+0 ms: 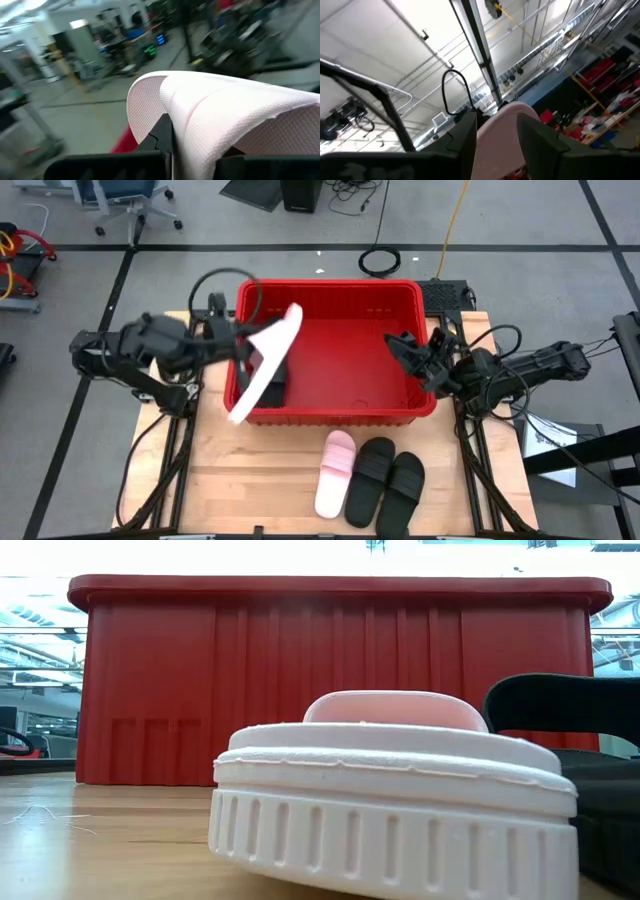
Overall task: Pick and place slides into bin
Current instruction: Put the pink slide into the red bin
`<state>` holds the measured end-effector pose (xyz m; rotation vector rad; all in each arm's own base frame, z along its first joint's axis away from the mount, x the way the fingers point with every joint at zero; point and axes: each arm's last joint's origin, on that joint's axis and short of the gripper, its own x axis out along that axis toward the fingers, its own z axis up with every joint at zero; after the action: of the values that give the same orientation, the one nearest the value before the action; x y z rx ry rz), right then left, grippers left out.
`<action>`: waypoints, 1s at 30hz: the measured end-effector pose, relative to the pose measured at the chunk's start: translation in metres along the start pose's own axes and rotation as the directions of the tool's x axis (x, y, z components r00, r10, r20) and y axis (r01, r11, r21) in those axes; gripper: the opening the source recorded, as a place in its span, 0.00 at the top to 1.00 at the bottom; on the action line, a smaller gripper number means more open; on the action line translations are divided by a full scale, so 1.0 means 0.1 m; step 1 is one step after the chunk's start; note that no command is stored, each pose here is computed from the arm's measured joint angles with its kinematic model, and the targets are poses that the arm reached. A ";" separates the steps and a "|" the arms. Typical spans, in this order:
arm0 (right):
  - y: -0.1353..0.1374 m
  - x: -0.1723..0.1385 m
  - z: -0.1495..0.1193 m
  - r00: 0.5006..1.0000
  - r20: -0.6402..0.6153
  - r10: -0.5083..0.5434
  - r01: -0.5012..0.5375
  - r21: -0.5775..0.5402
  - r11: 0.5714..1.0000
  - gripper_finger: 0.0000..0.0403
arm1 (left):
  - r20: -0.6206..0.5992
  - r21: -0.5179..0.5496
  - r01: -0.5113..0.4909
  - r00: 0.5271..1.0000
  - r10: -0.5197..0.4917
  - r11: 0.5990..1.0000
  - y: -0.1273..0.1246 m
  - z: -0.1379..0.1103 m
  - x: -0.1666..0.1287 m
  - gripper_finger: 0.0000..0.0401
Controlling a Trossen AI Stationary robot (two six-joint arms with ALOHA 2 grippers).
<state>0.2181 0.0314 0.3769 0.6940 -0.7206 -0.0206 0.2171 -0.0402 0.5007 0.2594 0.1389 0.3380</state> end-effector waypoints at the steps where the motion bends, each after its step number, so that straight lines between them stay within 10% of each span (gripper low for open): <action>1: -0.02 0.01 0.02 1.000 0.009 -0.007 0.007 -0.008 1.000 0.68 | -0.017 0.022 -0.027 0.999 0.027 0.999 0.06 -0.02 0.03 0.96; 14: -0.27 0.10 0.20 0.992 0.109 -0.068 0.077 -0.084 0.993 0.68 | -0.527 0.358 0.011 0.828 0.192 0.934 0.41 -0.76 0.74 0.95; 30: -0.49 0.00 0.76 0.977 0.125 -0.174 0.198 -0.214 0.957 0.68 | -0.781 0.397 0.085 0.555 0.288 0.914 0.56 -1.82 1.94 0.92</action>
<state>0.1823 -0.0504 0.3890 0.5430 -0.7378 -0.3097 0.3488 0.1190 0.3237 0.4996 1.1744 0.5379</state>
